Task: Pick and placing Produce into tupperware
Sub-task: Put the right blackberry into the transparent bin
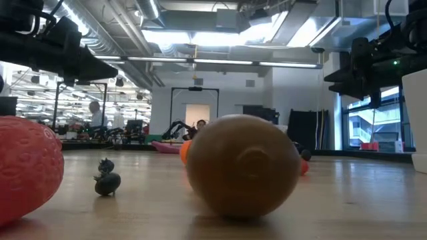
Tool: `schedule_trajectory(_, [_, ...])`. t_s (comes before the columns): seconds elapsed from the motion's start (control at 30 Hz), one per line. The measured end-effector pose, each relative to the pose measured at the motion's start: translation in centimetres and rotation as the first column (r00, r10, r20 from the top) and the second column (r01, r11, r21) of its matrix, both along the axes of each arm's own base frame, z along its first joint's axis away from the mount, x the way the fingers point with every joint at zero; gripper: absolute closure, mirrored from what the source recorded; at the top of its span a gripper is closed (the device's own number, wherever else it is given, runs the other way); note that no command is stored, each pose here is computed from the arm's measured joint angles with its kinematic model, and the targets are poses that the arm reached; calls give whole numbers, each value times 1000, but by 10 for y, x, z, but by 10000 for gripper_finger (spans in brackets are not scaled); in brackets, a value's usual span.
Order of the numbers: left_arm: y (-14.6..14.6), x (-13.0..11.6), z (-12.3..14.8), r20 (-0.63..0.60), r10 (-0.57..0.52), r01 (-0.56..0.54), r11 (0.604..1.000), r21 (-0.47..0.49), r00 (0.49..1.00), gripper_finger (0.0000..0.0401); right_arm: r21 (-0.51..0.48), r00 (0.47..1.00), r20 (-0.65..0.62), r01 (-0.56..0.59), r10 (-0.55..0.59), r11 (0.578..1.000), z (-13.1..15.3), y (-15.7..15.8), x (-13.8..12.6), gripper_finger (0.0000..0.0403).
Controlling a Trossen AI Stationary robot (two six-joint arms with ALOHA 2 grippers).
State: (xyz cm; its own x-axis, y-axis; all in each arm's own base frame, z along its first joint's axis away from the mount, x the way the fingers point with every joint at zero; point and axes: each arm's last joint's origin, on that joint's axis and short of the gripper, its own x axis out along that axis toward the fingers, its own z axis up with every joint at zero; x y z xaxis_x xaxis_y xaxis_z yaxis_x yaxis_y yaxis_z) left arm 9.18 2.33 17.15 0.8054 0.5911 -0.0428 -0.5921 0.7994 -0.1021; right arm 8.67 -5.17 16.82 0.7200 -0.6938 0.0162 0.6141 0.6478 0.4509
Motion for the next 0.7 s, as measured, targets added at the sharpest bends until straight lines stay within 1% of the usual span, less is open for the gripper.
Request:
schedule_trajectory(0.1, [1,0,0,1,23,-23,1000,1,1000,263,0,1000,0,0,0,1000,0,0,0,234])
schedule_trajectory(0.17, [0,0,0,1,19,-19,1000,1,1000,235,-1,1000,-2,-2,2,1000,0,0,0,234])
schedule_trajectory(0.3, [0,0,0,1,18,-18,1000,1,1000,200,-7,1000,-7,-2,2,1000,0,0,0,226])
schedule_trajectory(0.4, [0,0,0,1,18,-18,1000,1,1000,190,-19,1000,-20,-2,1,1000,0,0,0,199])
schedule_trajectory(0.6, [0,0,0,2,17,-17,1000,1,1000,193,-54,999,-53,0,-3,999,0,0,0,113])
schedule_trajectory(0.7, [0,0,0,2,17,-17,1000,1,1000,192,-81,997,-79,-1,-5,997,0,0,0,88])
